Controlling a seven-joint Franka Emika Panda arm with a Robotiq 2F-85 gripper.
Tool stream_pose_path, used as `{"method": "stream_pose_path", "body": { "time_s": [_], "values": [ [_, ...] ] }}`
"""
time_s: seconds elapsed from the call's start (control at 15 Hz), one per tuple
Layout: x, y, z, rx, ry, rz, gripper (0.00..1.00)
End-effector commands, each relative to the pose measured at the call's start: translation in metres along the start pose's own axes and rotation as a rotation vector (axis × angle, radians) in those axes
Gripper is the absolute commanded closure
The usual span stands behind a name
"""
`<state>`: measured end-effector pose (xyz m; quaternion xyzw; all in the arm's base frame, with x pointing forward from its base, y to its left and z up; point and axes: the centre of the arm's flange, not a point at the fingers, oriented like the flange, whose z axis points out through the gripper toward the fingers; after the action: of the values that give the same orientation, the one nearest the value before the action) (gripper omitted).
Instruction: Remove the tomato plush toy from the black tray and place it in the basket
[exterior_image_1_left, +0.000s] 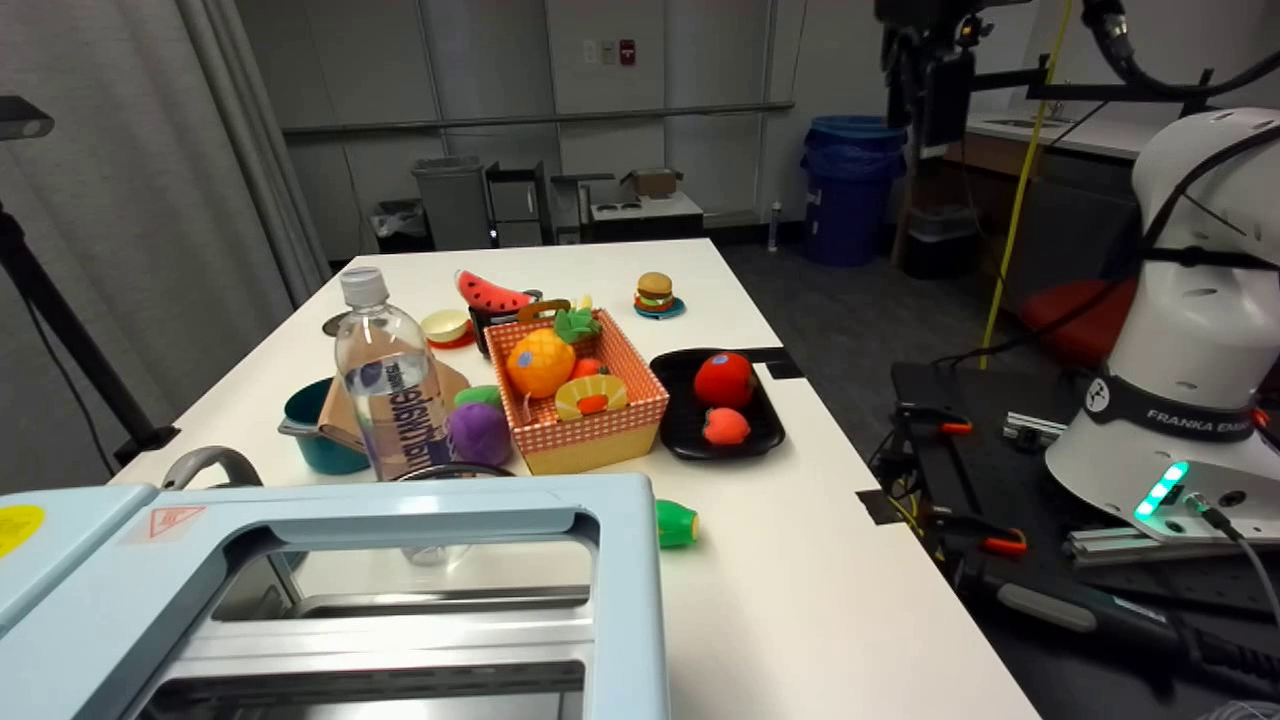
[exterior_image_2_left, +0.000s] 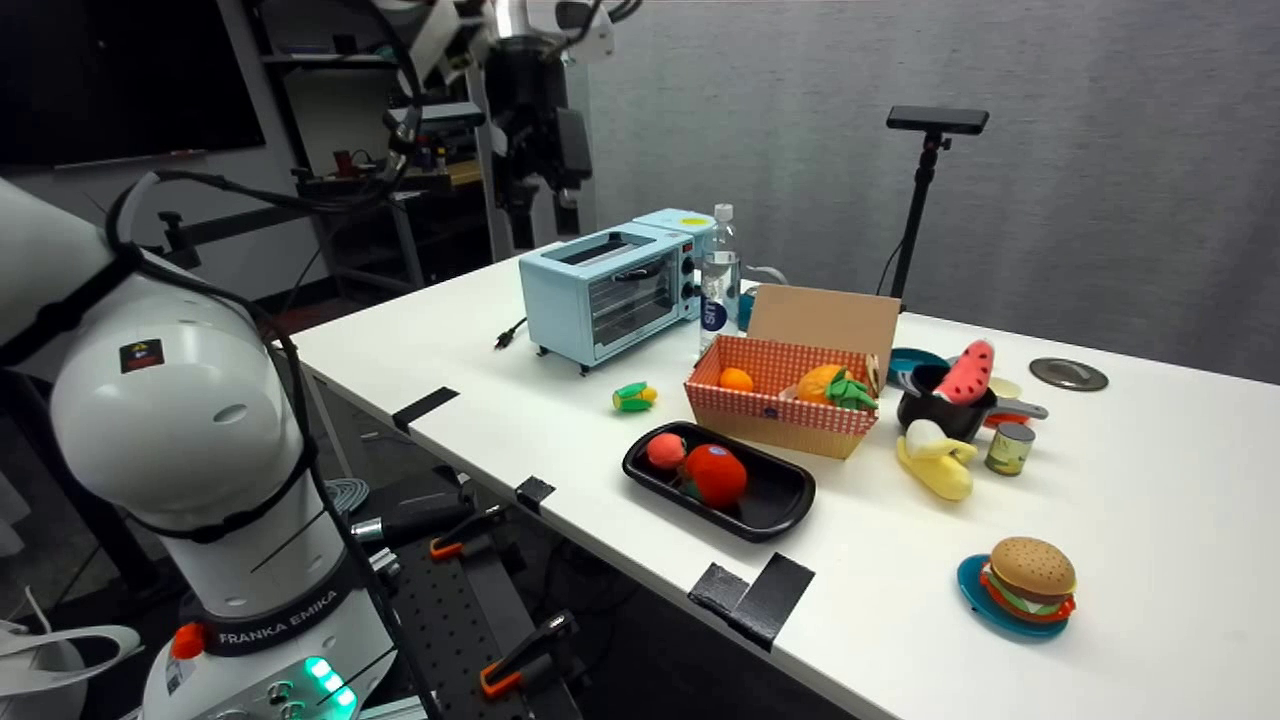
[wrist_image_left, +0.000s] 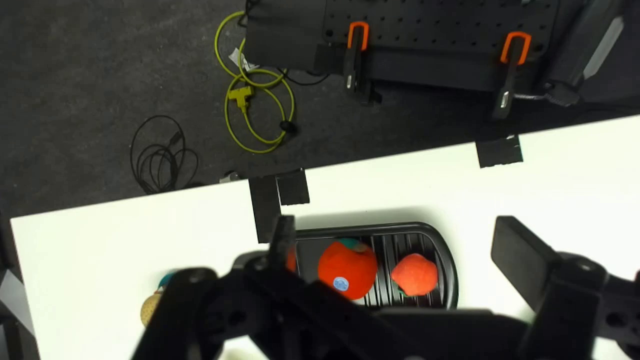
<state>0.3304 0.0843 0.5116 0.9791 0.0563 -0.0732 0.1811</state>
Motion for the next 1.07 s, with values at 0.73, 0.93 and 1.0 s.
{"method": "stream_pose_path", "body": {
  "time_s": [0.73, 0.93, 1.0],
  "values": [
    [0.100, -0.013, 0.178, -0.022, 0.064, -0.098, 0.00],
    [0.103, -0.025, 0.206, 0.006, 0.042, -0.124, 0.00],
    [0.104, -0.030, 0.215, 0.016, 0.034, -0.135, 0.00]
  ]
}}
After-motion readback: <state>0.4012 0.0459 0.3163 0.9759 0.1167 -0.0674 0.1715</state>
